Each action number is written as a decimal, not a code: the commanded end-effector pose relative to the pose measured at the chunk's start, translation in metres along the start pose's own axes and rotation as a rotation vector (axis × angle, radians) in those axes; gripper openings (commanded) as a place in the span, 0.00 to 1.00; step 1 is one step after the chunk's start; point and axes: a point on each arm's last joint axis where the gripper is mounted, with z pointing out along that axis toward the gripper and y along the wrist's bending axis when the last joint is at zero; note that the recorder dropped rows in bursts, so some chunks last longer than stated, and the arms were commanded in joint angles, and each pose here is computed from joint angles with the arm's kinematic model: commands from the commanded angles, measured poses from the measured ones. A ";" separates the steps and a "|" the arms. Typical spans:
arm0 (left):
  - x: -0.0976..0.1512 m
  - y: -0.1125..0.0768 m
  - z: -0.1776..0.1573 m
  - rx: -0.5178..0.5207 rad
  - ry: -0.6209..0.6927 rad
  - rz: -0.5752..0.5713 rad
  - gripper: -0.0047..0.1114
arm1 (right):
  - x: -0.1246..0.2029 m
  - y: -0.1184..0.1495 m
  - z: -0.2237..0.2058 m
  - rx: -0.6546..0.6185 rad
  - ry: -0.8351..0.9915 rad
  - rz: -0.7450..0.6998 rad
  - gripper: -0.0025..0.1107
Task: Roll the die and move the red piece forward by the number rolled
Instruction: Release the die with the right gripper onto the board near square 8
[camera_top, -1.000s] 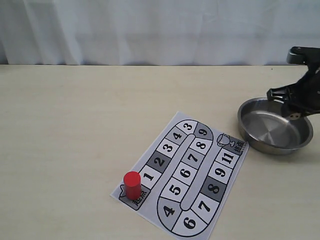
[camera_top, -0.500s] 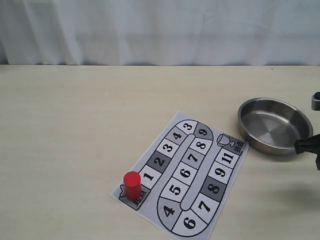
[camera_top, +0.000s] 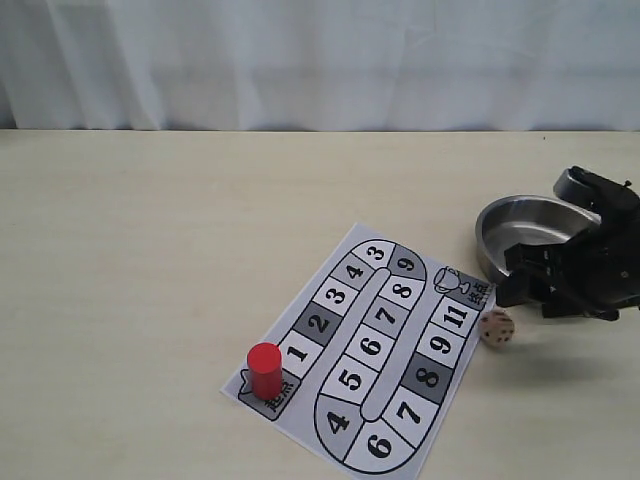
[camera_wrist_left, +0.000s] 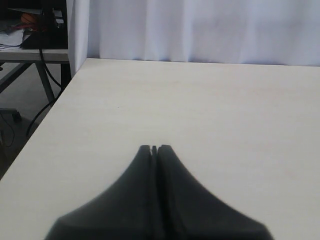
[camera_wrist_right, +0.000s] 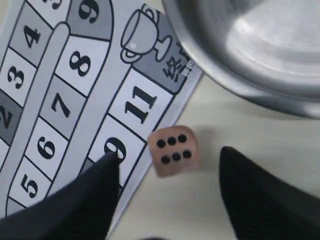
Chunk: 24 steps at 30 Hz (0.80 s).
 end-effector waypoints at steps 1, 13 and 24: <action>-0.003 0.000 -0.001 0.006 -0.020 0.005 0.04 | -0.003 -0.006 0.006 0.022 -0.026 0.044 0.66; -0.003 0.000 -0.001 0.006 -0.020 0.005 0.04 | -0.002 -0.009 0.005 0.060 -0.018 0.019 0.60; -0.003 0.000 -0.001 0.006 -0.020 0.005 0.04 | 0.003 0.003 -0.020 0.045 -0.009 -0.110 0.06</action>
